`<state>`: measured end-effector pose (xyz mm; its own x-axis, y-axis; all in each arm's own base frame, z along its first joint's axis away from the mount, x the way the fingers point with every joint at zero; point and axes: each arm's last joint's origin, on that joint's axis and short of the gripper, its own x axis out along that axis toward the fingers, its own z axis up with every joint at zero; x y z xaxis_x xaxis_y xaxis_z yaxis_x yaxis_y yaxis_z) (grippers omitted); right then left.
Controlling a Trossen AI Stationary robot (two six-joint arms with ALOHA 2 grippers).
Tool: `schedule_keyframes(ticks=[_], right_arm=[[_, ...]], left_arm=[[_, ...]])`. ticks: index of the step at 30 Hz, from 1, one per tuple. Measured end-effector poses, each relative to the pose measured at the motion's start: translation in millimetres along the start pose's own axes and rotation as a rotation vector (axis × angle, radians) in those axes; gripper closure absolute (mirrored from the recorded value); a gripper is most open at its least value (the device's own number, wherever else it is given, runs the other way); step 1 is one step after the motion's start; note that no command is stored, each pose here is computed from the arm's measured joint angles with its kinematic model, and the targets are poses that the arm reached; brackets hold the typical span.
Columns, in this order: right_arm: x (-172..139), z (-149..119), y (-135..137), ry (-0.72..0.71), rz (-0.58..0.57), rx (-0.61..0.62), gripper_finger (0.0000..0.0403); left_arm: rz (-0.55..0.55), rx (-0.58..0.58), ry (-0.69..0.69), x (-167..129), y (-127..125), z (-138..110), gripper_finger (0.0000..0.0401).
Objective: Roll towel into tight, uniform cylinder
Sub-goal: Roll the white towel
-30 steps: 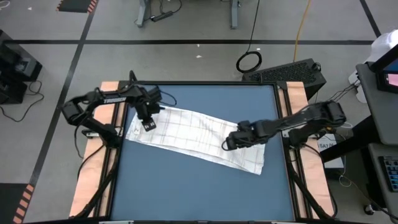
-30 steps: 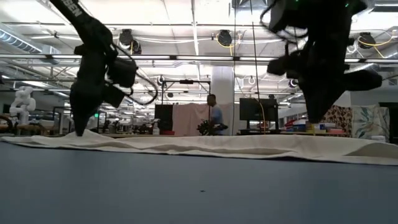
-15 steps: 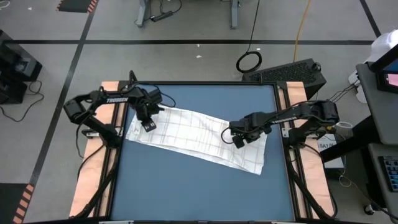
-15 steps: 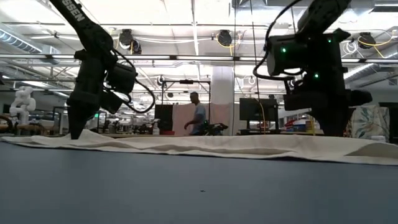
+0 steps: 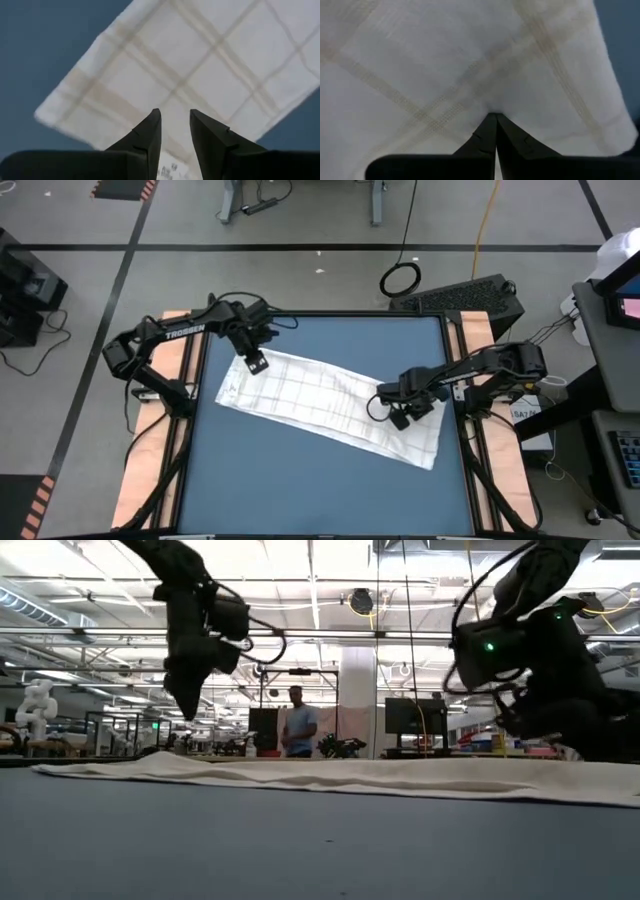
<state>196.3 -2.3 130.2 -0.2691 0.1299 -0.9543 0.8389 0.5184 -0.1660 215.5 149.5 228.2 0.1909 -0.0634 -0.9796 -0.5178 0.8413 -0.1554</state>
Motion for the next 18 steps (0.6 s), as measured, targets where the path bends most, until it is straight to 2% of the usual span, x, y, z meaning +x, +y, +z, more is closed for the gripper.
schedule_keyframes(ticks=[6,11,18], right_arm=[[5.5,-12.5,0.0,0.071,-0.024,-0.032,0.0403],[6.6,-24.2,6.0,0.089,-0.024,-0.010,0.0403],[-7.9,-37.2,1.6,0.054,0.040,-0.024,0.0402]], left_arm=[[-0.003,-0.144,0.059,0.4,-10.7,-4.6,0.0294],[0.015,-0.260,0.188,12.8,-16.1,-21.2,0.0294],[0.046,-0.436,0.362,40.8,-12.5,-52.8,0.0294]])
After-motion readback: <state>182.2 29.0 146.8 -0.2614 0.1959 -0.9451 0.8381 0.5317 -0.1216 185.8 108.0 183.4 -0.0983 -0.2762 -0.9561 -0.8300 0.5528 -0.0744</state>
